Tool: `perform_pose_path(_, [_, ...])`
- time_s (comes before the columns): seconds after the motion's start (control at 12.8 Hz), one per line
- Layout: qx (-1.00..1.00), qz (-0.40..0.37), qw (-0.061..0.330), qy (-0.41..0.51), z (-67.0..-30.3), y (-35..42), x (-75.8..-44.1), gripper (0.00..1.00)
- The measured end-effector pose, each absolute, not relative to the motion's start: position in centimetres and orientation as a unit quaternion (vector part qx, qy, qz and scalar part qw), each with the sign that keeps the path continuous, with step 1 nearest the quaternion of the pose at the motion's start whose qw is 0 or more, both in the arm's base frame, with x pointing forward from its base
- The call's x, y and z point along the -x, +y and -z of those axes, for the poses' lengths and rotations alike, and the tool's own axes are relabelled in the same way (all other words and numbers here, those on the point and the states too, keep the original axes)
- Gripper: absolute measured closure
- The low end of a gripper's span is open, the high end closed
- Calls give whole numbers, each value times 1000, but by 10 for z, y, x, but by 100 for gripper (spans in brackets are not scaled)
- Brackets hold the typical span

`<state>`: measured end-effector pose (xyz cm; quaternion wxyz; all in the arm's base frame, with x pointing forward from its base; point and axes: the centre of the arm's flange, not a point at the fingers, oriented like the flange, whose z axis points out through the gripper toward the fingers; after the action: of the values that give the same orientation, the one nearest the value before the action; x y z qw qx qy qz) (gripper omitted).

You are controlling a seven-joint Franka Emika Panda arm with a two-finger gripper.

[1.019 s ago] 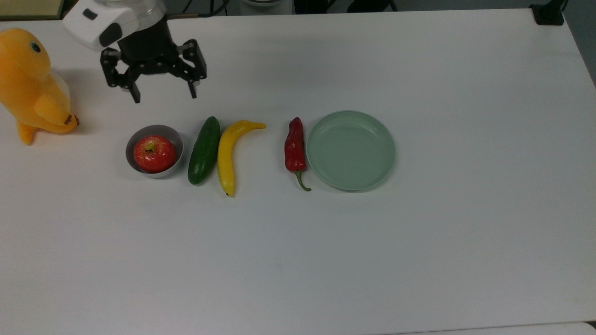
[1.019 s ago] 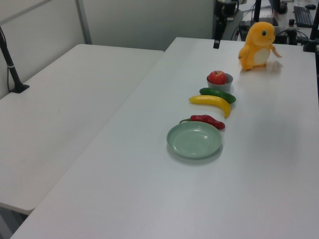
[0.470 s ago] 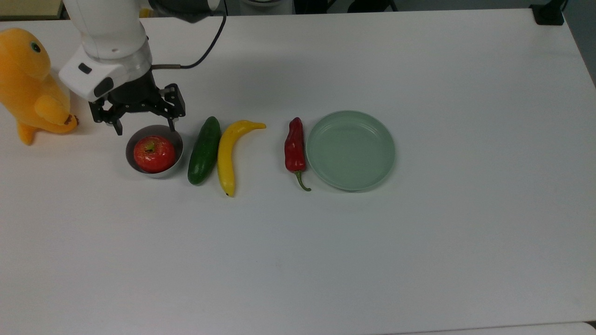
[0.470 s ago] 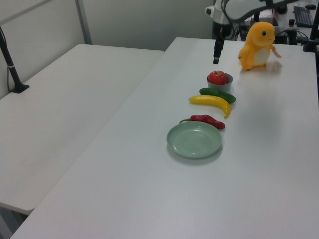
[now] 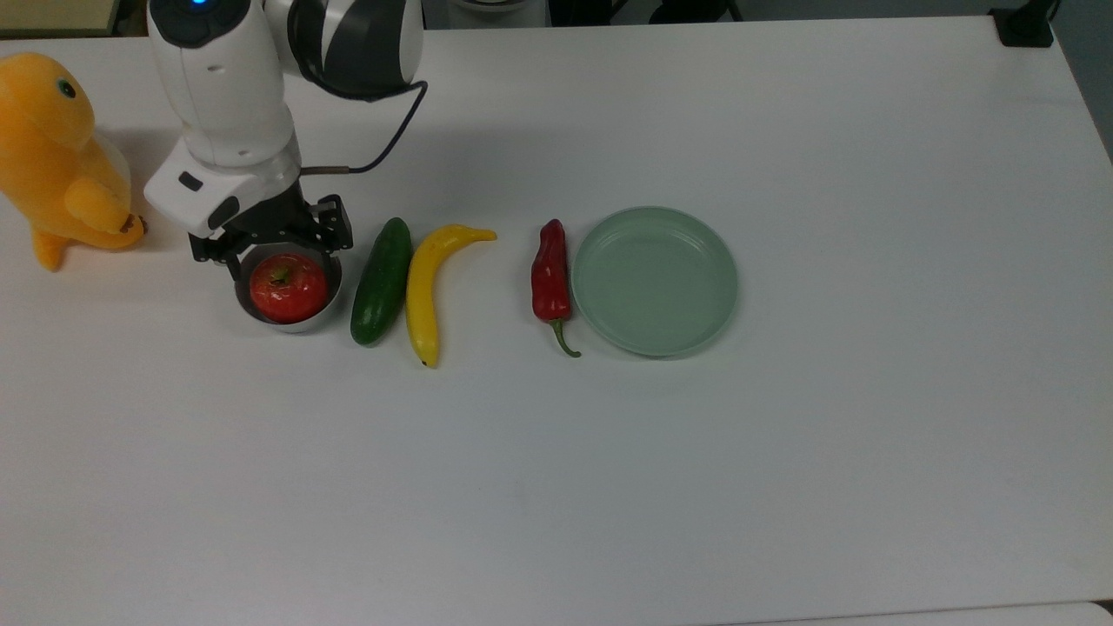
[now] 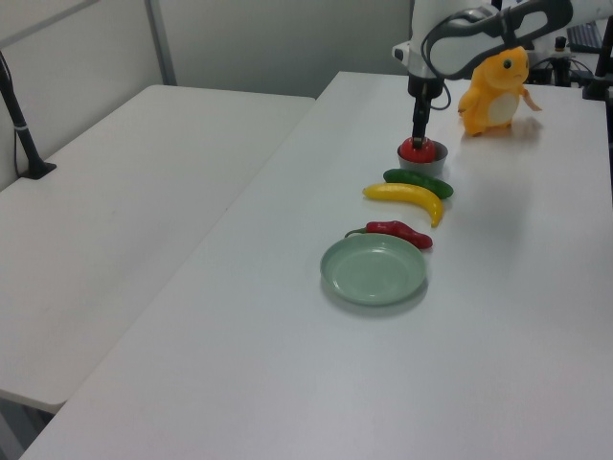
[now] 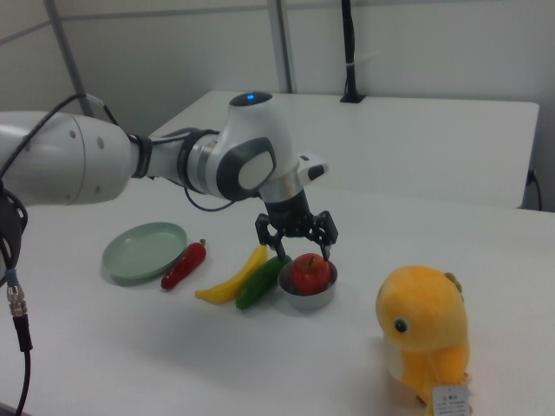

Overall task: Red apple placed in the center of the desktop
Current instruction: 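Close the gripper on the red apple and lift it from the bowl, then carry the apple past the banana and lower it onto the table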

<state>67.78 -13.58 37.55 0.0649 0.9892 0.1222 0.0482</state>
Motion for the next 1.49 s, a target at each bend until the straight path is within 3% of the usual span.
perform_pose_path(0.39, [-988, -42, 70, 128, -348, -136, -677, 1])
perform_pose_path(0.71, [-988, -39, 71, 130, -342, -136, -674, 18])
perform_pose_path(1.02, [-988, -38, 76, 131, -344, -140, -674, 20])
perform_pose_path(1.33, [-987, -62, 82, 125, -385, -144, -670, 20])
perform_pose_path(1.49, [-987, -63, 77, 123, -430, -140, -658, 20])
